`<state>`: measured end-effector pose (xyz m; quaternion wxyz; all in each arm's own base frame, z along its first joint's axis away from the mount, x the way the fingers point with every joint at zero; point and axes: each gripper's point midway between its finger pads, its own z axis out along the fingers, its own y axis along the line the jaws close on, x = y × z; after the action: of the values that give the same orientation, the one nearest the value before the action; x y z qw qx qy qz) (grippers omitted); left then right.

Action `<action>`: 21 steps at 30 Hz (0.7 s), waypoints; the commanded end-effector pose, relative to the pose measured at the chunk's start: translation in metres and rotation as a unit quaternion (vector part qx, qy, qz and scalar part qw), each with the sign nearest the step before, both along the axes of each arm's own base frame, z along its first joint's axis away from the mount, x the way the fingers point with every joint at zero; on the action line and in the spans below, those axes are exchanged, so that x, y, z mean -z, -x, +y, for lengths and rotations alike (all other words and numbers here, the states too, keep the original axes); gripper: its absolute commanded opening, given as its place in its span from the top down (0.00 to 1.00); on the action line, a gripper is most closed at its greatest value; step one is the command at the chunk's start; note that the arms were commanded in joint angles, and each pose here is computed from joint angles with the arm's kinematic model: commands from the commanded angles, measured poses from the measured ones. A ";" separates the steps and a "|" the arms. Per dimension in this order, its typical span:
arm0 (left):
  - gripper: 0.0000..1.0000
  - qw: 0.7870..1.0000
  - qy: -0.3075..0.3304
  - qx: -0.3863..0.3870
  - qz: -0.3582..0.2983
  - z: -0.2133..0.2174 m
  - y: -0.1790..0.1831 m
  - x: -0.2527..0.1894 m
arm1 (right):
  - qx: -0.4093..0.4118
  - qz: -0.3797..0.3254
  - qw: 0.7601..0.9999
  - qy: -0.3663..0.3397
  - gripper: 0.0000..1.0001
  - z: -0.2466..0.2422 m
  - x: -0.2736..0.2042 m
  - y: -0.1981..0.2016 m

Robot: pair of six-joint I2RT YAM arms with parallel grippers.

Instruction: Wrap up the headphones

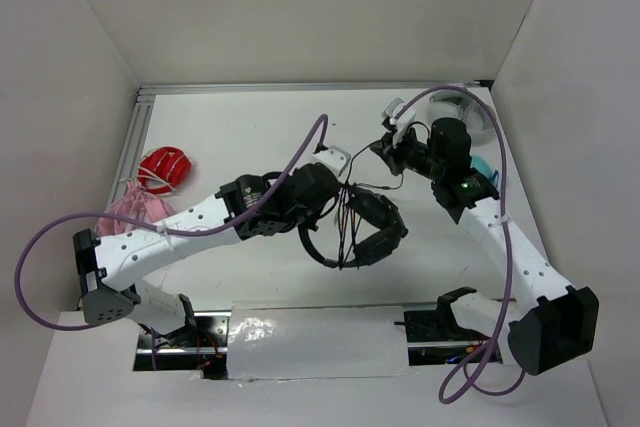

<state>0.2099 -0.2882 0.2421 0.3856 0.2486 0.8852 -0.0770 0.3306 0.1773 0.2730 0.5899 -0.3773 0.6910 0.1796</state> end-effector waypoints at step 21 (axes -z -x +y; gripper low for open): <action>1.00 0.861 0.203 0.047 -0.463 -0.041 -0.044 -0.353 | -0.052 0.070 0.988 -0.126 0.89 0.058 0.034 -0.031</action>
<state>0.2517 -0.3352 0.5202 0.7052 0.2762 0.6365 -0.1458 0.3536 0.2173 0.2229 0.5589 -0.3230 0.7023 0.3000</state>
